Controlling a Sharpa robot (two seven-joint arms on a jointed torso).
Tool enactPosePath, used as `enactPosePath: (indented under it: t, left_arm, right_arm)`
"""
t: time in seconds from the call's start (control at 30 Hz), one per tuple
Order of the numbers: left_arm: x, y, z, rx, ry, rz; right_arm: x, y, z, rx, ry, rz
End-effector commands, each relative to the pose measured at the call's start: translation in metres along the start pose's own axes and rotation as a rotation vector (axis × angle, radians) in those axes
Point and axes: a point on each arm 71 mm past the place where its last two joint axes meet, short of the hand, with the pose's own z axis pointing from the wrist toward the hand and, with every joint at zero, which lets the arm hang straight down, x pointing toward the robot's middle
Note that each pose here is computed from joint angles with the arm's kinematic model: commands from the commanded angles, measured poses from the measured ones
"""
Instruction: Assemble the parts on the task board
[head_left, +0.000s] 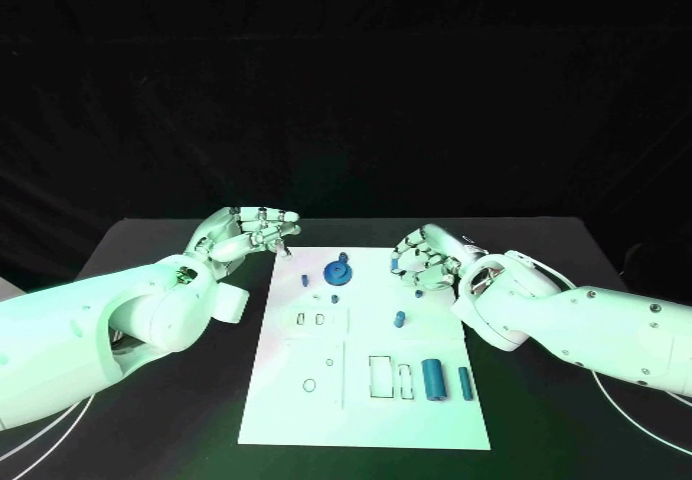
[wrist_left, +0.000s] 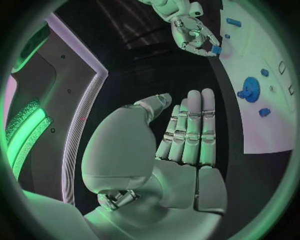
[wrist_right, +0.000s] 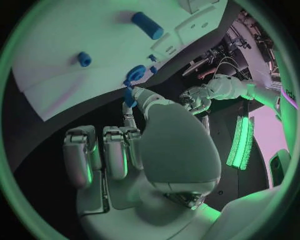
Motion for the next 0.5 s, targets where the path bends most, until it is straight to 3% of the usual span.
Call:
enactPosePath:
  t: [0.03, 0.27, 0.5]
  left_arm:
    - [0.0024, -0.0013, 0.0013, 0.009, 0.017, -0.004]
    - [0.0037, 0.0, 0.0038, 0.007, 0.018, -0.004]
    - [0.005, 0.0005, 0.005, 0.005, 0.02, -0.004]
  right_arm:
    - [0.007, 0.014, -0.001, 0.011, -0.006, -0.016]
    - [0.033, 0.047, -0.001, -0.036, 0.057, -0.005]
    - [0.056, 0.068, 0.002, -0.058, 0.084, -0.028]
